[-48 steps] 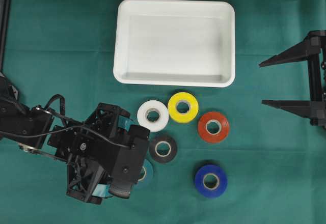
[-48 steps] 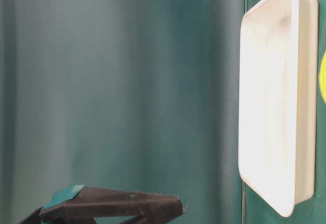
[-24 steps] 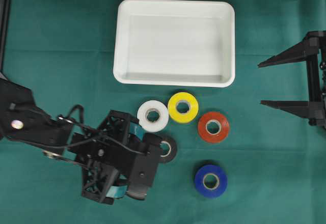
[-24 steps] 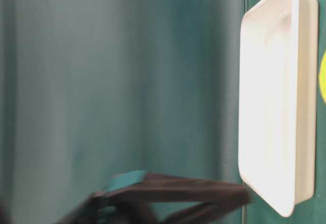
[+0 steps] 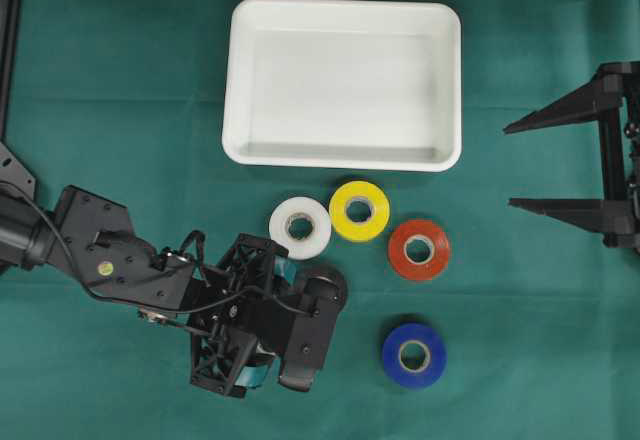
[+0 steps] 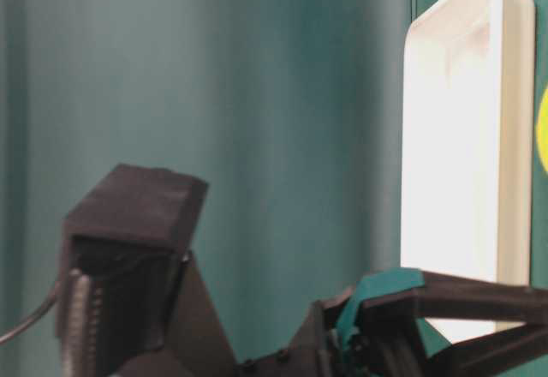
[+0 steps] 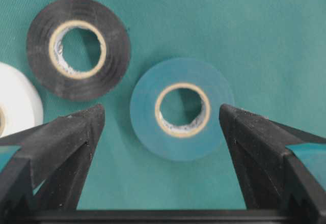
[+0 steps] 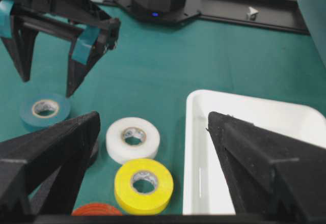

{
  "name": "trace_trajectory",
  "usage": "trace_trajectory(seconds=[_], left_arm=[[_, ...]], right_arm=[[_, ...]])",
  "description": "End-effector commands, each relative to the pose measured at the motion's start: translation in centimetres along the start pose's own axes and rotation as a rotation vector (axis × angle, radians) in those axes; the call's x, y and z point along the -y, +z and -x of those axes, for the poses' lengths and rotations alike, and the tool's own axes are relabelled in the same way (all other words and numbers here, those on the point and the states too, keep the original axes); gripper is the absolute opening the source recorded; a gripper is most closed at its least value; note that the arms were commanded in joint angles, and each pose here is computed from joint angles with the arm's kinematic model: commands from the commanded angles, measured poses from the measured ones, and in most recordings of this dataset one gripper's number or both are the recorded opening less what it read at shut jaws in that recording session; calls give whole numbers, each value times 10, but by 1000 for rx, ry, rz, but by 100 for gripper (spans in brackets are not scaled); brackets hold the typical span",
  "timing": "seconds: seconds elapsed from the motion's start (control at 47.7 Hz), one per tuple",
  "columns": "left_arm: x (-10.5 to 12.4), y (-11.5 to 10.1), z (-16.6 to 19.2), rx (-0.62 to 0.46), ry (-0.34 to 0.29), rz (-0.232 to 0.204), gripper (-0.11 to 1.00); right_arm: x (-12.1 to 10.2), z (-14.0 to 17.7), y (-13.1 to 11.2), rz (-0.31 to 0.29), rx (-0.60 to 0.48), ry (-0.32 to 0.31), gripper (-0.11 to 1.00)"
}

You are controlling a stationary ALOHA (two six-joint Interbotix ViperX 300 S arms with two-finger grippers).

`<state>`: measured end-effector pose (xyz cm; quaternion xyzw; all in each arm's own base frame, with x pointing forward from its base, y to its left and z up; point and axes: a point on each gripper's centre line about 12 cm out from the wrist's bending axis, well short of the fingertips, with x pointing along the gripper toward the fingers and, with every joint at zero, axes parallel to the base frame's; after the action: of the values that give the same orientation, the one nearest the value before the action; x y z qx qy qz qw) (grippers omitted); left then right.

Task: Pick up the tape from a random location and place it into the white case.
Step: 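Lower the left gripper and close it on the teal tape roll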

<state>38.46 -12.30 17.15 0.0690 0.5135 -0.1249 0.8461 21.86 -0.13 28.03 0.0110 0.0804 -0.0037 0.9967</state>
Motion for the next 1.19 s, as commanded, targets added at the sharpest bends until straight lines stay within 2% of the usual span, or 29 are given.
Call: trace_trajectory(seconds=[0.0,0.168,0.859,1.09,1.174], left_arm=[[0,5,3,28,1,-3,99],[-3,-5,-10,-14,6,2,99],[-17,-25,-53,-61,21,32,99],[-16,-26,-56,-58,19,29,98],[-16,-24,-56,-56,19,26,95]], right_arm=[[0,-2,10,3,23,1,91],[0,-4,8,3,12,-1,91],[0,-7,4,11,-5,1,91],[0,-8,3,11,-11,0,91],[0,-8,3,11,-11,0,91]])
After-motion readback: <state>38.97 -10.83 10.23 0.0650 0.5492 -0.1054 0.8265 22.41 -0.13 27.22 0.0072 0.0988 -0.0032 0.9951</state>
